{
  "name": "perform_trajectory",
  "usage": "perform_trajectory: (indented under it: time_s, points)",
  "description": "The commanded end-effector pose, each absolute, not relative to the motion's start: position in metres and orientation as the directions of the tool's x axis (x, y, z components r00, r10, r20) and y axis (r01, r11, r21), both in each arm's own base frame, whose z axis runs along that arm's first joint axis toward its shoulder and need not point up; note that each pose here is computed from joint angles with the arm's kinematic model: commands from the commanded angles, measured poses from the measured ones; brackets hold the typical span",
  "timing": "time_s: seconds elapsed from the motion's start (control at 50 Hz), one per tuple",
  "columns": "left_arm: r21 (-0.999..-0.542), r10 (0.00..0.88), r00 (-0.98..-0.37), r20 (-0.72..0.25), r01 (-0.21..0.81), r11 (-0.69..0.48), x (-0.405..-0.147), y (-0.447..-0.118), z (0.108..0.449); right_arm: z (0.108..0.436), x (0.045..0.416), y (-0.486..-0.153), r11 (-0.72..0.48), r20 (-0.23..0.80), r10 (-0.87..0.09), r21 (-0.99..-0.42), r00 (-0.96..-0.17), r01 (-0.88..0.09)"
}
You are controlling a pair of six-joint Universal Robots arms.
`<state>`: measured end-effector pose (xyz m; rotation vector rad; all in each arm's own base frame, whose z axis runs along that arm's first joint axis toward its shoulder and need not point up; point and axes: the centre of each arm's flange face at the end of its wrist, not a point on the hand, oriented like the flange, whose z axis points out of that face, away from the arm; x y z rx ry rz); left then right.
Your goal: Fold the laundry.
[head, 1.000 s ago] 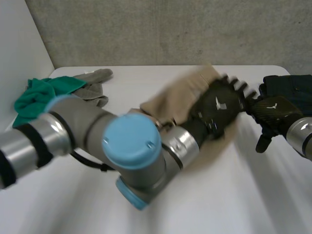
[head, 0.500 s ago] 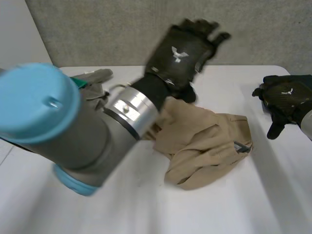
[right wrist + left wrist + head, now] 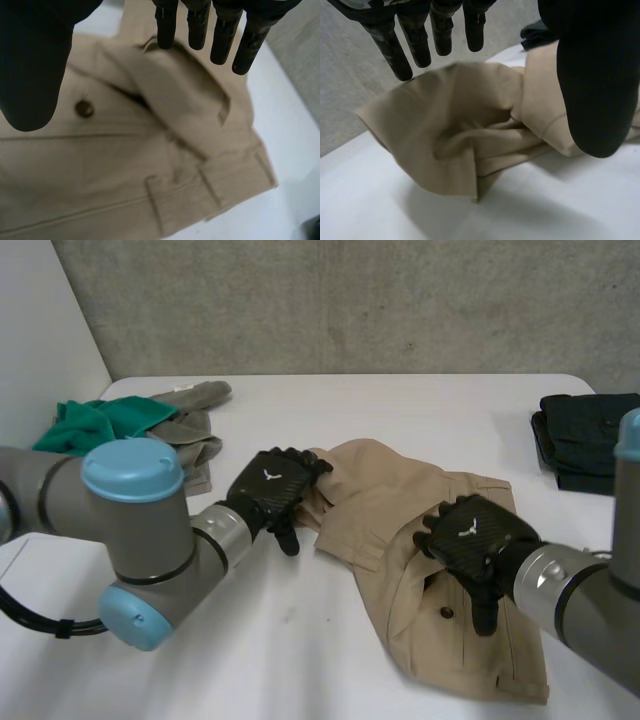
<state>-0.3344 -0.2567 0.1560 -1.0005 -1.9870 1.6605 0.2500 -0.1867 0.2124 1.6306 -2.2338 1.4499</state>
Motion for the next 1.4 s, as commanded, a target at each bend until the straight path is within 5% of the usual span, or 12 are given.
perform_trajectory:
  time_s: [0.02, 0.28, 0.48, 0.64, 1.0, 1.12, 1.28, 1.4]
  points:
    - [-0.955, 0.746, -0.644, -0.169, 0.293, 0.036, -0.353, -0.250, 0.145, 0.196, 0.245, -0.189, 0.095, 0.466, -0.722, -0.666, -0.512, -0.740]
    - [-0.962, 0.790, -0.589, -0.169, 0.272, -0.003, -0.376, -0.222, 0.146, 0.210, 0.234, -0.180, 0.090, 0.469, -0.676, -0.712, -0.568, -0.696]
    - [-0.975, 0.822, -0.544, -0.171, 0.215, -0.060, -0.407, -0.206, 0.159, 0.214, 0.209, -0.204, 0.146, 0.473, -0.608, -0.722, -0.638, -0.676]
    - [-0.985, 0.780, -0.609, -0.142, 0.166, -0.049, -0.428, -0.220, 0.158, 0.210, 0.201, -0.211, 0.169, 0.463, -0.594, -0.727, -0.657, -0.665]
    - [-0.967, 0.733, -0.652, -0.192, 0.254, -0.028, -0.431, -0.234, 0.132, 0.206, 0.189, -0.226, 0.175, 0.459, -0.560, -0.749, -0.690, -0.640]
    - [-0.958, 0.672, -0.695, -0.256, 0.277, -0.078, -0.417, -0.246, 0.157, 0.210, 0.187, -0.231, 0.171, 0.441, -0.562, -0.766, -0.700, -0.620]
    - [-0.955, 0.530, -0.796, -0.292, 0.274, -0.114, -0.366, -0.284, 0.207, 0.216, 0.190, -0.233, 0.179, 0.404, -0.560, -0.793, -0.723, -0.582]
    - [-0.945, 0.419, -0.856, -0.302, 0.328, -0.011, -0.303, -0.315, 0.199, 0.218, 0.192, -0.232, 0.203, 0.360, -0.551, -0.817, -0.753, -0.539]
